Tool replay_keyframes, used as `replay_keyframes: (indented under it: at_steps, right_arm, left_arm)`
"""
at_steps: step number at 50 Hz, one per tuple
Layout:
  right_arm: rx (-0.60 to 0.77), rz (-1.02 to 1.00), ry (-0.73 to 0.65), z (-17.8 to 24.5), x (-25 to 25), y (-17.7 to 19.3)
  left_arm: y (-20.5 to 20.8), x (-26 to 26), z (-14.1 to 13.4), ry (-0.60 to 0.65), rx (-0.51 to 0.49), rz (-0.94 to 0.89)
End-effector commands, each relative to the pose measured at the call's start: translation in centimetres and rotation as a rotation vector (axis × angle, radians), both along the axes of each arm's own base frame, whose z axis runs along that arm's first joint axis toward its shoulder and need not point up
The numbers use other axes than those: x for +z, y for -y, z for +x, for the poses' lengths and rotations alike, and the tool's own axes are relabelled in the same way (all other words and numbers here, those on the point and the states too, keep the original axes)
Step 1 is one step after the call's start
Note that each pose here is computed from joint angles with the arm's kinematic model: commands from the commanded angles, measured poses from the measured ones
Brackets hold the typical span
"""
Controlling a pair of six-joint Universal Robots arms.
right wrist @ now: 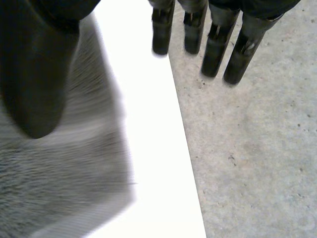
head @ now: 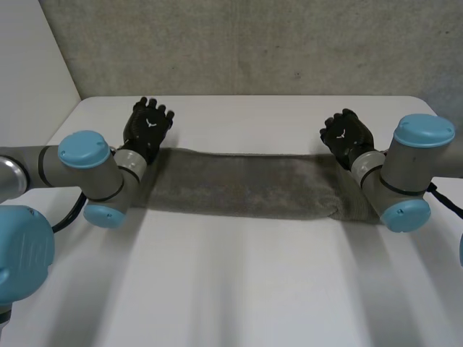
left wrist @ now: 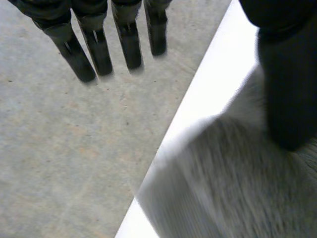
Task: Fold the towel.
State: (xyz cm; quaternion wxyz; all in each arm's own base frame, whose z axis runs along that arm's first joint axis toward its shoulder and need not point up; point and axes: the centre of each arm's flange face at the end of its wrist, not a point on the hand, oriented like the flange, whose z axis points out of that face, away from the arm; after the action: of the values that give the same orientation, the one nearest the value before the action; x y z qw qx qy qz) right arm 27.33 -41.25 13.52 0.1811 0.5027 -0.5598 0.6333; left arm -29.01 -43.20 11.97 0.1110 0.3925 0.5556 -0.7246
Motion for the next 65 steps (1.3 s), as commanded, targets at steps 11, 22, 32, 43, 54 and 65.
replay_keyframes:
  at_steps: [11,22,32,43,54,65]
  right_arm:
    - [-0.031,-0.038,0.429,-2.2,12.8,-4.8]
    - [-0.130,0.282,0.387,-4.7,9.6,-10.1]
    - [-0.214,0.458,0.422,-7.8,6.1,-10.0]
    - [-0.271,0.575,0.418,-9.5,1.1,-7.5]
    - [-0.289,0.529,0.428,-10.3,-0.3,-5.5]
    - [-0.322,0.449,0.441,-12.1,0.1,-3.9]
  left_arm:
    - [-2.6,10.5,1.9,-0.257,0.009,-0.122]
    - [-6.1,7.8,4.4,-0.211,0.052,0.012]
    - [-7.9,5.8,5.8,-0.190,0.079,0.094]
    - [-8.6,5.2,5.6,-0.185,0.074,0.117]
    - [-9.0,4.9,5.5,-0.183,0.069,0.127]
    - [-9.1,5.5,5.6,-0.189,0.068,0.112]
